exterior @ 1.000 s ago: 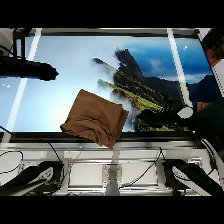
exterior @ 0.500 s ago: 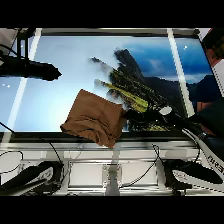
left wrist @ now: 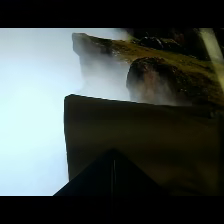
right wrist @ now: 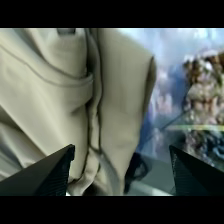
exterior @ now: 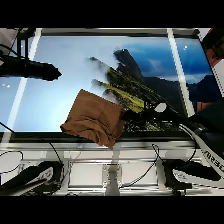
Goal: Fold the clothes and pants, and hang the long-sleeved shirts on hangers.
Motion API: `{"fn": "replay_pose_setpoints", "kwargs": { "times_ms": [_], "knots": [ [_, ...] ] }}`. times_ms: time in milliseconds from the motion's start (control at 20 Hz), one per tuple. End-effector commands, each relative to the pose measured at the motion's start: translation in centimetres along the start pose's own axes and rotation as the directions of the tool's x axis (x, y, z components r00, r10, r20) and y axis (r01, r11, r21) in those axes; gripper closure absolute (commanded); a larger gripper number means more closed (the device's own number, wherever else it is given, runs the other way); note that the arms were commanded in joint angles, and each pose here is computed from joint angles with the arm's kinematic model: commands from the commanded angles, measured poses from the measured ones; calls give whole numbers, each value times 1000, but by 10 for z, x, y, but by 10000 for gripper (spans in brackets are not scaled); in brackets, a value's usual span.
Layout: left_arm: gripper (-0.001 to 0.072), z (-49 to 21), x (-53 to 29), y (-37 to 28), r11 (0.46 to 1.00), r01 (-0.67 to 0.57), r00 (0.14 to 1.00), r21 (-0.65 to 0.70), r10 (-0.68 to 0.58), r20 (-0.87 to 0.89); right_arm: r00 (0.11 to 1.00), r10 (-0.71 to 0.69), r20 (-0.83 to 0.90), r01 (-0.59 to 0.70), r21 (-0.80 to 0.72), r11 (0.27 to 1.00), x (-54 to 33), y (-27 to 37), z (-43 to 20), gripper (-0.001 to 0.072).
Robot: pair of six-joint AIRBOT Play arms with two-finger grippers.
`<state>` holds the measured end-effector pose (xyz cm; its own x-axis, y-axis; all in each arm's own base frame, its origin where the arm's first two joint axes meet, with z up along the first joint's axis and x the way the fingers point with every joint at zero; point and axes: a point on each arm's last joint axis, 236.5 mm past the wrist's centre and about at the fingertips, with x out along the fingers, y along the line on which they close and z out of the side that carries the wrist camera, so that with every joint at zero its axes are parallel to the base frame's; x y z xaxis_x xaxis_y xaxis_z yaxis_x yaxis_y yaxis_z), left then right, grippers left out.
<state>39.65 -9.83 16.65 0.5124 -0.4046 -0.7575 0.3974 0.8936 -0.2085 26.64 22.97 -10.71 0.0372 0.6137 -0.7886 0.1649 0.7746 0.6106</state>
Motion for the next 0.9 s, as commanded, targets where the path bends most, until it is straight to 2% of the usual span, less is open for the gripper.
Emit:
{"fn": "replay_pose_setpoints", "kwargs": {
  "times_ms": [0, 350, 500, 650, 700, 750, 800, 850],
  "knots": [
    [679, 0, 0, -1, 1000, 6, 1000, -2, -6, 1, 997, 20, -77, -17, 46, 999, 10, 4, -12, -8],
    [679, 0, 0, -1, 1000, 6, 1000, -3, -6, 1, 994, 37, -101, -44, -70, 997, 42, 59, -3, 0],
    [679, 0, 0, -1, 1000, 6, 1000, -2, -6, 0, 987, 98, -125, -106, -65, 992, 60, 93, -2, 2],
    [679, -1, 0, -1, 1000, 6, 1000, -2, -6, -2, 985, 148, -90, -160, -157, 975, 66, 132, 14, 37],
    [679, -1, 0, -1, 1000, 6, 1000, -1, -6, -2, 985, 164, -58, -172, -197, 965, 64, 144, 22, 145],
    [679, 0, 0, -1, 1000, 6, 1000, 6, -6, -1, 983, 184, -25, -185, -238, 954, 60, 157, 31, 349],
    [679, 0, 0, -1, 1000, 6, 1000, 13, -6, -1, 979, 204, -7, -198, -269, 943, 54, 169, 39, 636],
    [679, 0, 0, -1, 1000, 5, 1000, 13, -5, -1, 974, 225, 11, -212, -287, 934, 46, 181, 47, 704]
  ]
}}
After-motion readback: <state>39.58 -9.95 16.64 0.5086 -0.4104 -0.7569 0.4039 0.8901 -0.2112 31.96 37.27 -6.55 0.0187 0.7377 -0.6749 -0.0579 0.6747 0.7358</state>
